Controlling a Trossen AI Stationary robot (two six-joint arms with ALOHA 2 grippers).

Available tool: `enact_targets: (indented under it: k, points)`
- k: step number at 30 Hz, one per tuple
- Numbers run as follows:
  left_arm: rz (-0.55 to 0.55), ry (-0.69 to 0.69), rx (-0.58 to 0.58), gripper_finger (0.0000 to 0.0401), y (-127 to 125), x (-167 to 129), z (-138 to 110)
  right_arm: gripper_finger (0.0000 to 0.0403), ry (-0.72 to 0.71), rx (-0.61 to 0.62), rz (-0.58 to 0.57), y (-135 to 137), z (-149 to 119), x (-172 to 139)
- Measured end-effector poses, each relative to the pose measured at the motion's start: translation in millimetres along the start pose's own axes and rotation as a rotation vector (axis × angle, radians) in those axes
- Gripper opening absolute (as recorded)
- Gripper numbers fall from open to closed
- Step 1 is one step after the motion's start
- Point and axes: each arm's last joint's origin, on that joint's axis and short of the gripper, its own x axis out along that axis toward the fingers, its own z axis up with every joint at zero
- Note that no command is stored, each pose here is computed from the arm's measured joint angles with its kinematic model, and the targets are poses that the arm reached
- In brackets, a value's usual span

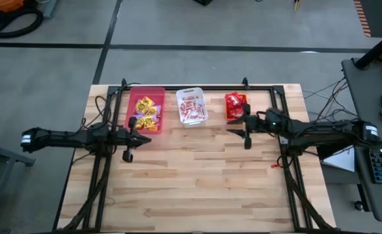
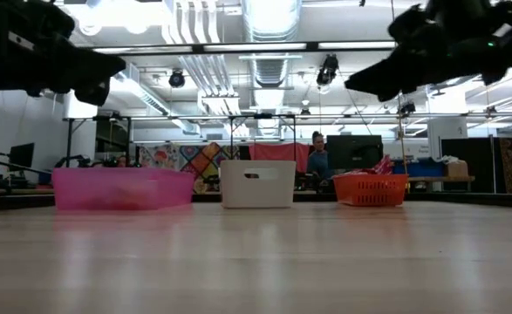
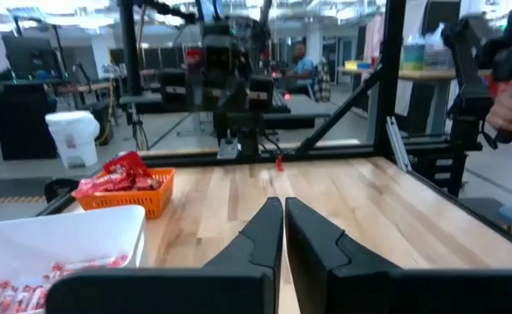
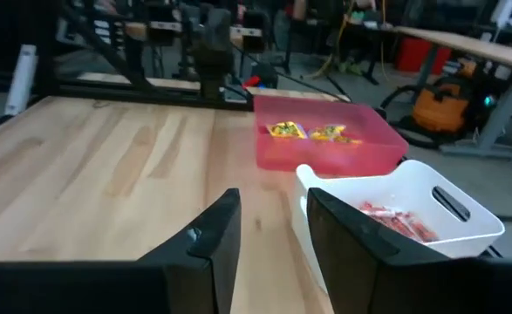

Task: Sort candy
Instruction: Return to Home Position

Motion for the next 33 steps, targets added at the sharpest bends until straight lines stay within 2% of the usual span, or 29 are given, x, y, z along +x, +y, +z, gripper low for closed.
enact_targets:
  k: [3, 8, 13, 16, 21, 28, 33]
  points:
    - [0.001, -0.035, 0.0, 0.0, -0.6, -4.9, -3.8, 0.0124, -0.037, -0.015, 0.012, 4.6, -6.9, -13.8]
    - [0.03, -0.069, -0.091, 0.0, 0.1, -9.0, -0.6, 0.0119, -0.143, -0.067, 0.036, 12.7, -20.9, -35.3]
    - [0.299, 0.0, -0.223, 0.0, 7.4, -10.3, -7.8, 0.011, -0.244, -0.156, 0.005, 19.1, -38.1, -54.1]
    - [0.409, 0.035, -0.247, 0.0, 10.2, -10.6, -12.4, 0.0103, -0.305, -0.172, -0.01, 20.1, -31.5, -63.6]
    - [0.442, 0.061, -0.241, 0.0, 11.1, -9.5, -14.8, 0.009, -0.351, -0.264, -0.043, 21.2, -27.7, -72.8]
    - [0.444, 0.088, -0.234, 0.0, 11.1, -7.8, -17.4, 0.0082, -0.294, 0.032, 0.011, 21.8, -33.3, -72.0]
    - [0.445, 0.104, -0.232, 0.0, 11.2, -6.9, -18.8, 0.0089, -0.286, 0.157, 0.032, 21.9, -34.0, -71.6]
